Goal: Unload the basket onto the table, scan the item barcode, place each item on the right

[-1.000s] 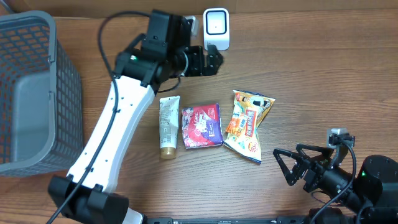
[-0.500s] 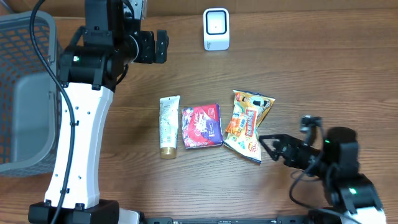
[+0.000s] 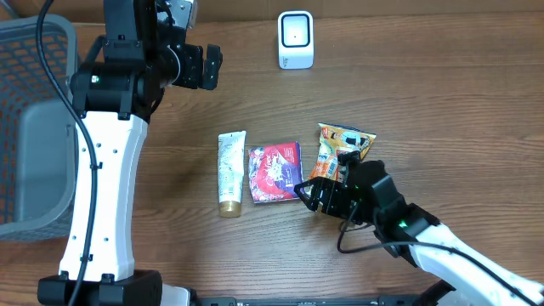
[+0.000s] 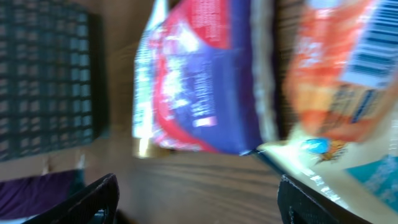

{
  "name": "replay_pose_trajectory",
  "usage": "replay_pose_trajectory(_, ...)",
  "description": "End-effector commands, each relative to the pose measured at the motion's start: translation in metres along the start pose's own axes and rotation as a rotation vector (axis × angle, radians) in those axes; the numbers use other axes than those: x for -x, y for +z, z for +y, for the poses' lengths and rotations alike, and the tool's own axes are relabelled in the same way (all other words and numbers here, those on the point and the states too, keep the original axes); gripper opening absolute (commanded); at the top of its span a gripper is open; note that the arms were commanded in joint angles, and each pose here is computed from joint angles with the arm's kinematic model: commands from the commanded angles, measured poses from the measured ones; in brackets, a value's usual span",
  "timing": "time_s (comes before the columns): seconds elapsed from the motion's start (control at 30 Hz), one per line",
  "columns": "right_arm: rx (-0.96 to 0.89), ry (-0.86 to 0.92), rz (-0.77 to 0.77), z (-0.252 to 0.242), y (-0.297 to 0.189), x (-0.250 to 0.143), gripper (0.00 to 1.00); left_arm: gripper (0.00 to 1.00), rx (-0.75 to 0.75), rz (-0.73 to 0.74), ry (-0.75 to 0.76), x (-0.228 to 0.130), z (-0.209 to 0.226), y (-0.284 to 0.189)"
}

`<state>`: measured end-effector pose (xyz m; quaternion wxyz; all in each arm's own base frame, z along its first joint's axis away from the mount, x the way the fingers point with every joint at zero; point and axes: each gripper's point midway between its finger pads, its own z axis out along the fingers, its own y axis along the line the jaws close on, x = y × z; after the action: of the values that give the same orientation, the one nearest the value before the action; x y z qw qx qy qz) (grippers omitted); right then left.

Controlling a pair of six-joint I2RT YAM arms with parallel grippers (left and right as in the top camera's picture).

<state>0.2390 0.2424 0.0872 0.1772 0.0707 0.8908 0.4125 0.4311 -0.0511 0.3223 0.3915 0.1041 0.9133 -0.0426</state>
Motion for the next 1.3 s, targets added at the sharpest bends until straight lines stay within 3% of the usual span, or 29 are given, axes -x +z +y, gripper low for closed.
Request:
replay_pose_trajectory(0.0,-0.055,0.017,-0.056,-0.006,0.01,0.016,0.82,1.0,-0.013,0.01,0.024,0.0,0.001,0.007)
replay_pose_trajectory(0.57,-0.212,0.024,-0.194,-0.036,0.004,0.038,0.78,1.0,-0.016,0.037,0.021,-0.005,0.001,0.017)
replay_pose_trajectory(0.7,-0.228,0.026,-0.204,-0.04,0.007,0.039,0.65,1.0,-0.016,0.043,0.02,-0.006,0.001,0.017)
replay_pose_trajectory(1.0,-0.22,0.026,-0.205,-0.044,0.019,0.042,0.6,1.0,-0.017,0.049,0.019,-0.008,0.001,0.017)
replay_pose_trajectory(1.27,-0.223,0.028,-0.207,-0.044,0.019,0.042,0.41,1.0,-0.017,0.056,0.018,-0.009,0.001,0.017)
